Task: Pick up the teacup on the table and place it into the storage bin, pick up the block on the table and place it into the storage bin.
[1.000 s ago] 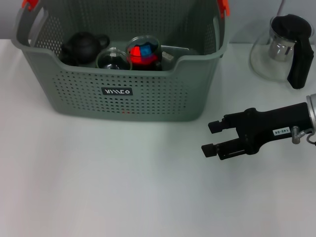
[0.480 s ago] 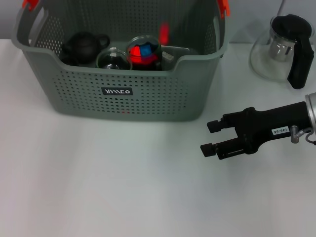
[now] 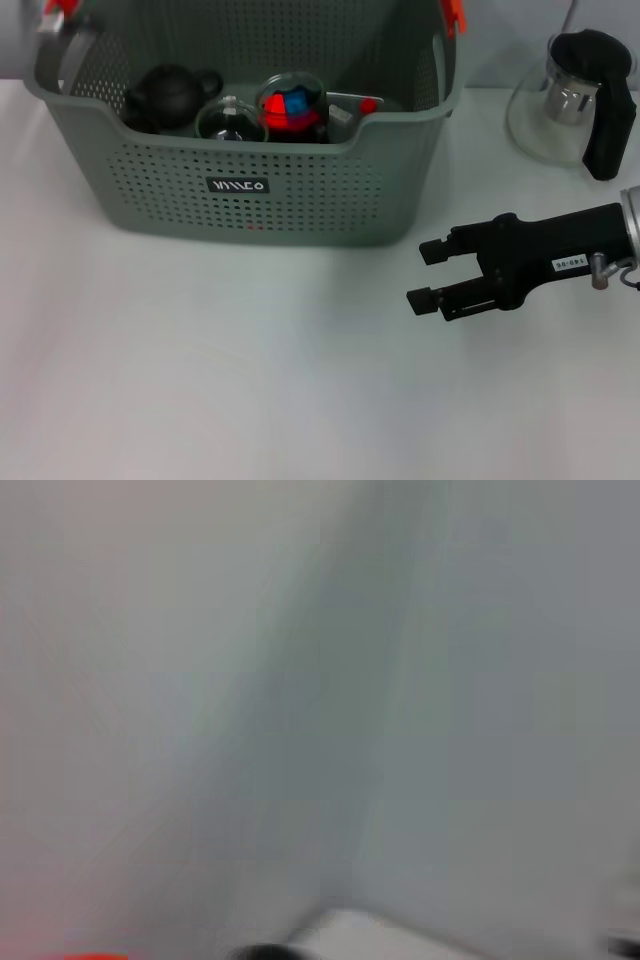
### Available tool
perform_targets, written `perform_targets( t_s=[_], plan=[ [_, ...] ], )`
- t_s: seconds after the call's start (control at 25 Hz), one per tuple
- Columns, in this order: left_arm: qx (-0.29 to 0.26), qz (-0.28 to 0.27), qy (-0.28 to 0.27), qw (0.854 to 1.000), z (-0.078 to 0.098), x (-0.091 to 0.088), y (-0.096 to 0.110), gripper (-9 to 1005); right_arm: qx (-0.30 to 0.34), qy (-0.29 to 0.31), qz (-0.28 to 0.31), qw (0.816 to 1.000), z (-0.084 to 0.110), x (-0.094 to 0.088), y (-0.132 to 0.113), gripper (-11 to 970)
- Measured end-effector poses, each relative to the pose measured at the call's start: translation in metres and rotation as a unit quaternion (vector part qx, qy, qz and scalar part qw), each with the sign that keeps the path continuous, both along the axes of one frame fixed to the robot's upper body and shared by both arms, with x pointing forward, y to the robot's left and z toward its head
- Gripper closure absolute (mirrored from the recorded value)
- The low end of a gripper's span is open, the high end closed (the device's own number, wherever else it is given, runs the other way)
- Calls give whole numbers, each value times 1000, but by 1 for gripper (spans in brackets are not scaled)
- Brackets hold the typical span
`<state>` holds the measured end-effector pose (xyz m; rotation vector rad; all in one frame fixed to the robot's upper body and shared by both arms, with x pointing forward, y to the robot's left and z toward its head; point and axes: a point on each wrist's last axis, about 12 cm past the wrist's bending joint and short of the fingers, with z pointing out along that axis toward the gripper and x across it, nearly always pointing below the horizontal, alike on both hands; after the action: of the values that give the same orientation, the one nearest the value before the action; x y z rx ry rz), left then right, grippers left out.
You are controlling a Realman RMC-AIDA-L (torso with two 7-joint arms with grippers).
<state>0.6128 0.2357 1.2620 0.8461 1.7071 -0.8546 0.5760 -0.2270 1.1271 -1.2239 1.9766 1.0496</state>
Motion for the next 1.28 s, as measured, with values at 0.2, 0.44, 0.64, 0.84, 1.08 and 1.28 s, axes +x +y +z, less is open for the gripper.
perform_targets(
  t_s=[0.2,0.44,0.64,0.84,1.08,1.28],
  plan=[
    [-62,-135,-30,989,-23,-66,29,106,5,-12,10,1000,-1,-2,-1,126],
    [-81,-110,-41,990,-68,-109,60,43,25,-31,35,999,-4,-7,1,127],
    [-46,-98,-11,994,-108,-125,64,33,45,-46,44,997,-8,-10,5,127],
    [2,-104,22,994,-149,-116,51,33,59,-61,47,995,-11,-12,8,127],
    [48,-81,46,994,-173,-98,46,33,50,-64,36,996,-16,-10,7,127],
    [68,-72,40,994,-177,-84,40,33,39,-85,26,995,-24,-9,5,127]
  ],
)
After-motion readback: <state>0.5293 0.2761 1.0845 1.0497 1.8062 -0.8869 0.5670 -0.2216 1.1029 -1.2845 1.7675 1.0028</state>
